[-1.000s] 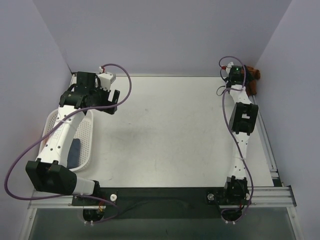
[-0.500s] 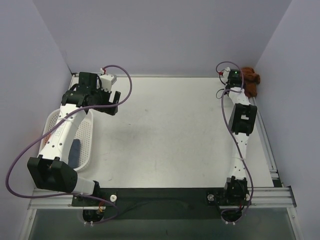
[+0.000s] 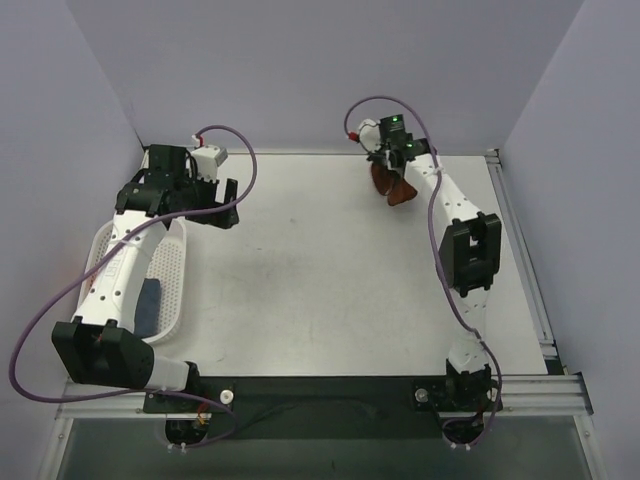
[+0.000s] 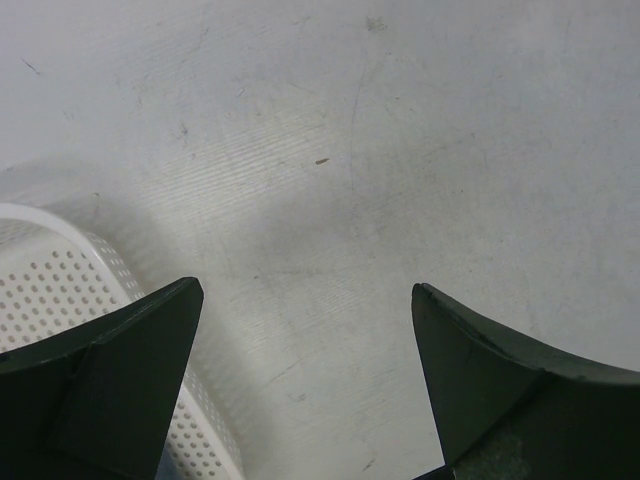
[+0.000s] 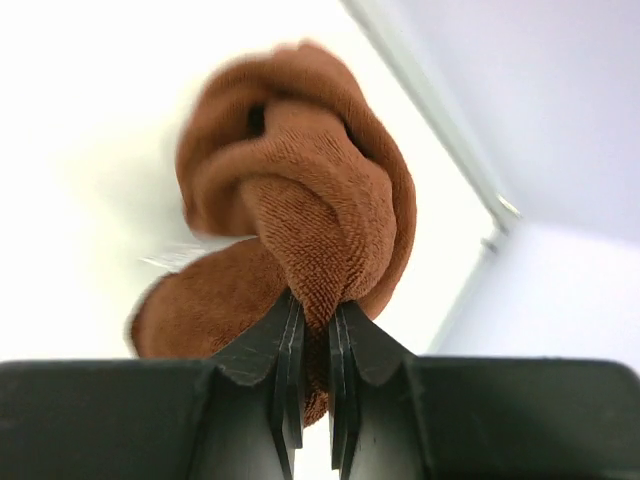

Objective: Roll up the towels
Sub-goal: Move the towel to the center of the board, then flatten the towel

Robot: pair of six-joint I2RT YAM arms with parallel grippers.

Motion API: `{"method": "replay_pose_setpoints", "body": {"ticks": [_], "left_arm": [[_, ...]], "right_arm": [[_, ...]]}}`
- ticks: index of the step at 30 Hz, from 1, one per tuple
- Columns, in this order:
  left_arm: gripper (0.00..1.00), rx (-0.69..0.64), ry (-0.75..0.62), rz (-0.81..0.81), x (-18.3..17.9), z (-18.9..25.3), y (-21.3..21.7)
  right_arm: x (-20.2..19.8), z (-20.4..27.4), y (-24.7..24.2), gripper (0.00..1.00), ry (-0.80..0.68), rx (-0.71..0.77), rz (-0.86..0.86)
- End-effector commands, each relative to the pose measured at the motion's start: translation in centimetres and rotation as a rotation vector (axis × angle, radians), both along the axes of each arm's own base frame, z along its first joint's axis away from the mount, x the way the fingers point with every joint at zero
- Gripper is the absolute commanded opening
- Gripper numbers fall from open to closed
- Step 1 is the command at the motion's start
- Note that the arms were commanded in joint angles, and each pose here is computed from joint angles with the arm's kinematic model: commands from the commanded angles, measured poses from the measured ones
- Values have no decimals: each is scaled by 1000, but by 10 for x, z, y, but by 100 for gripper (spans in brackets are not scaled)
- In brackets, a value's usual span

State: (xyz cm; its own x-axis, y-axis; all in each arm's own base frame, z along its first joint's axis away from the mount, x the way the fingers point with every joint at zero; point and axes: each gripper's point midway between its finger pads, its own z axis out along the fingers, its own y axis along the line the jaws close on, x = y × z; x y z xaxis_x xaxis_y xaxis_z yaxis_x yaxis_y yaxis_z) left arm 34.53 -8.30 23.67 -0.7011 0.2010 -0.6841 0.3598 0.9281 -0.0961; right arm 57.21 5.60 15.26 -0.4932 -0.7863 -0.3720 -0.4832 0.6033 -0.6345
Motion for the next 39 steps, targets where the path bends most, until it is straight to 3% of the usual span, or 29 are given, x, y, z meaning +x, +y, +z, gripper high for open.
{"method": "replay_pose_setpoints", "body": {"ticks": [1,3,7,11,14,19,25,29,39], "left_arm": [[97,-108,-81,10,0,38,-2],[97,-151,-69,-4,-1,39,-2],[97,-195,-33,-77,-6,29,-13],[97,-218,-11,-122,-8,19,-19],[97,-211,20,-175,-9,5,-27],[89,-165,146,-284,-15,-38,-49],[80,-104,223,-300,9,-80,-69],[76,-50,229,-342,34,-99,-85],[69,8,224,-326,115,-141,-109]], "right_arm": [[-79,5,72,0,220,209,59],[-116,5,112,0,325,312,120],[-176,-13,142,0,555,452,141],[-218,13,144,0,655,649,155],[-230,3,114,0,675,666,81],[-279,-70,61,0,876,553,-20],[-295,-81,40,1,922,571,-97],[-300,-86,28,16,931,559,-131],[-290,-91,1,15,939,640,-266]]}}
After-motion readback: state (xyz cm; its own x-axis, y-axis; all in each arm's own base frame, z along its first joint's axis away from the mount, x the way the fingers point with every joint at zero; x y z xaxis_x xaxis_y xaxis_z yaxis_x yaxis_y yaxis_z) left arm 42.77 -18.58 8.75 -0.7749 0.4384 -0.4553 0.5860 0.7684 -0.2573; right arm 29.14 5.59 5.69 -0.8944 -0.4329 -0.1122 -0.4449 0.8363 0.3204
